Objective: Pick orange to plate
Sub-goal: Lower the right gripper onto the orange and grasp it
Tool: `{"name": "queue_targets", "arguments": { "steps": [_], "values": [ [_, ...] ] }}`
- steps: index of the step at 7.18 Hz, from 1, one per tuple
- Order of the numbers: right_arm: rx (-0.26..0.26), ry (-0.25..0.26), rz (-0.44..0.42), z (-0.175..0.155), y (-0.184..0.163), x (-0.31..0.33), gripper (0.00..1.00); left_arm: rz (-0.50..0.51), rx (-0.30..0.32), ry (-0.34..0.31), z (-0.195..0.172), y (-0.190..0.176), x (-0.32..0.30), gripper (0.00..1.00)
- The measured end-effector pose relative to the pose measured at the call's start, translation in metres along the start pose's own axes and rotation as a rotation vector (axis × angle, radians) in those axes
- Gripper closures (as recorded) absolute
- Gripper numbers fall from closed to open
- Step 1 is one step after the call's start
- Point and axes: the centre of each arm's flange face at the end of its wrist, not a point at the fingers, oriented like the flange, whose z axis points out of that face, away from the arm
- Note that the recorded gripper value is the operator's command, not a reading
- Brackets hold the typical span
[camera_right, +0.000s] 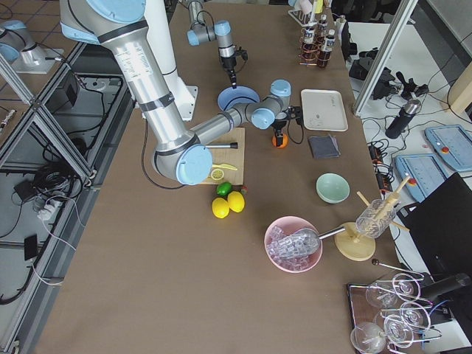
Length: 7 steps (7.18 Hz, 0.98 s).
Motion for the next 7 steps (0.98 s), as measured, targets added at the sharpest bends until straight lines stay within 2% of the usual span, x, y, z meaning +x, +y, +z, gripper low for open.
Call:
{"name": "queue_targets", "arguments": {
  "steps": [1,2,3,4,5,7],
  "values": [
    [0.001,0.002,0.001,0.003,-0.004,-0.002,0.00,0.000,0.000,-0.001,0.000,0.000,0.000,0.25],
    [0.003,0.008,0.001,0.006,-0.007,-0.003,0.00,0.001,0.000,0.000,0.000,0.000,0.000,0.25],
    [0.006,0.016,0.002,0.009,-0.012,-0.005,0.13,0.002,0.000,0.002,0.000,0.000,0.001,0.24],
    [0.008,0.020,0.006,0.011,-0.015,-0.006,0.83,0.002,-0.001,0.004,-0.001,0.001,0.003,0.24],
    [0.011,0.022,0.011,0.010,-0.018,-0.006,1.00,0.002,-0.001,0.006,-0.001,0.001,0.004,0.24],
    [0.019,0.011,0.013,0.000,-0.023,-0.004,1.00,0.002,-0.001,0.008,-0.002,0.001,0.005,0.24]
  ]
}}
